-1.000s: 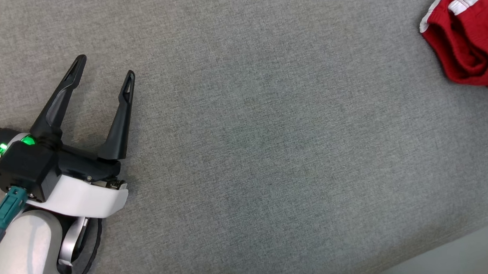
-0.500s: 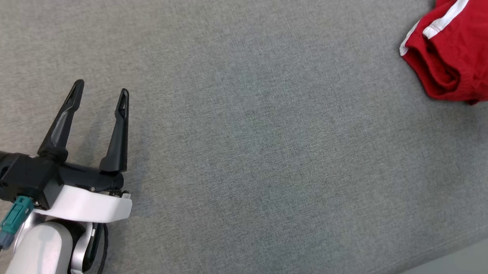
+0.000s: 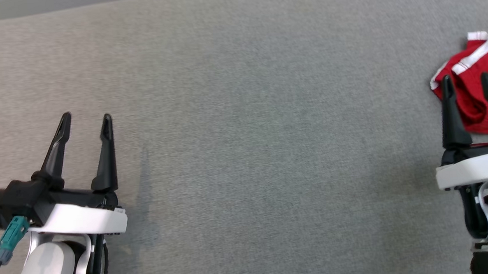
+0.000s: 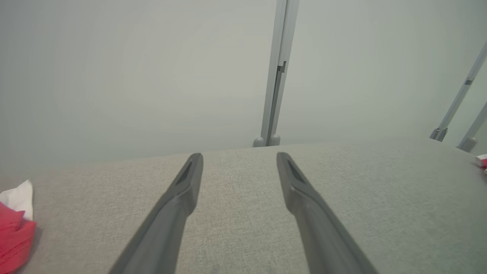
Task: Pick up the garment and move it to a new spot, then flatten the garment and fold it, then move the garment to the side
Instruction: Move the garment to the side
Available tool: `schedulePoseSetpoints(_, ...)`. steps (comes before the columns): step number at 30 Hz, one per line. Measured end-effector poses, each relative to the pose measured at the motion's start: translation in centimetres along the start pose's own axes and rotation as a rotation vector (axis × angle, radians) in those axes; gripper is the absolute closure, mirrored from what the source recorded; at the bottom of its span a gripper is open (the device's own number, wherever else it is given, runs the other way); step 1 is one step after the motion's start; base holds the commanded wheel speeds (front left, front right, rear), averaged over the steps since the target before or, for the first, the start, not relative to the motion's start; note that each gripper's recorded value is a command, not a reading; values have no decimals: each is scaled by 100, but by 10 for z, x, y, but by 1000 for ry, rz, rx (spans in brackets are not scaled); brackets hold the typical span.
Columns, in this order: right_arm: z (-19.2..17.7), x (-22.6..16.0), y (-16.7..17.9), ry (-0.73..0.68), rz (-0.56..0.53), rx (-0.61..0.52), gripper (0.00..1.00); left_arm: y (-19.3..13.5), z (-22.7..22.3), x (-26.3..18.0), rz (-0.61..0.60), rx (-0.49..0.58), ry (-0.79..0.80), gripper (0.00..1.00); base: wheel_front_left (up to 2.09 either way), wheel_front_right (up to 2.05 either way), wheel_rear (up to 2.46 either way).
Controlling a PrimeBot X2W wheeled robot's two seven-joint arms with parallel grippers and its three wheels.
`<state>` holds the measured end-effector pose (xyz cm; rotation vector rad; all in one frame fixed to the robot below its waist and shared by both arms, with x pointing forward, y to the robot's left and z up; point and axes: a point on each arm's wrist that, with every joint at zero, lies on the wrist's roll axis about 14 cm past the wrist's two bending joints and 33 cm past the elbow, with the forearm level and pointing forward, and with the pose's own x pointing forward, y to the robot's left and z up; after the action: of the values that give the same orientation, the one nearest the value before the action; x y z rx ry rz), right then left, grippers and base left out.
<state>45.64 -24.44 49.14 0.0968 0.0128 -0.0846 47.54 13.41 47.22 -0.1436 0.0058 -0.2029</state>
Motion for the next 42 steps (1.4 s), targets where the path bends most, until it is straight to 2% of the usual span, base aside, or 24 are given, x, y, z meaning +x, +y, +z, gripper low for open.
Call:
schedulePoseSetpoints(7,11,-9,48,-20,116,24,0,35,18,-37,138,-7,-30,0,0,0,0)
schedulePoseSetpoints(12,11,-23,64,1,157,42,0,46,30,-61,182,-7,-51,0,0,0,0)
schedulePoseSetpoints(25,27,-67,62,-7,158,26,0,41,39,-112,217,7,-41,0,0,0,0)
schedulePoseSetpoints(42,36,-102,63,3,171,28,0,30,40,-147,217,9,-17,0,0,0,0)
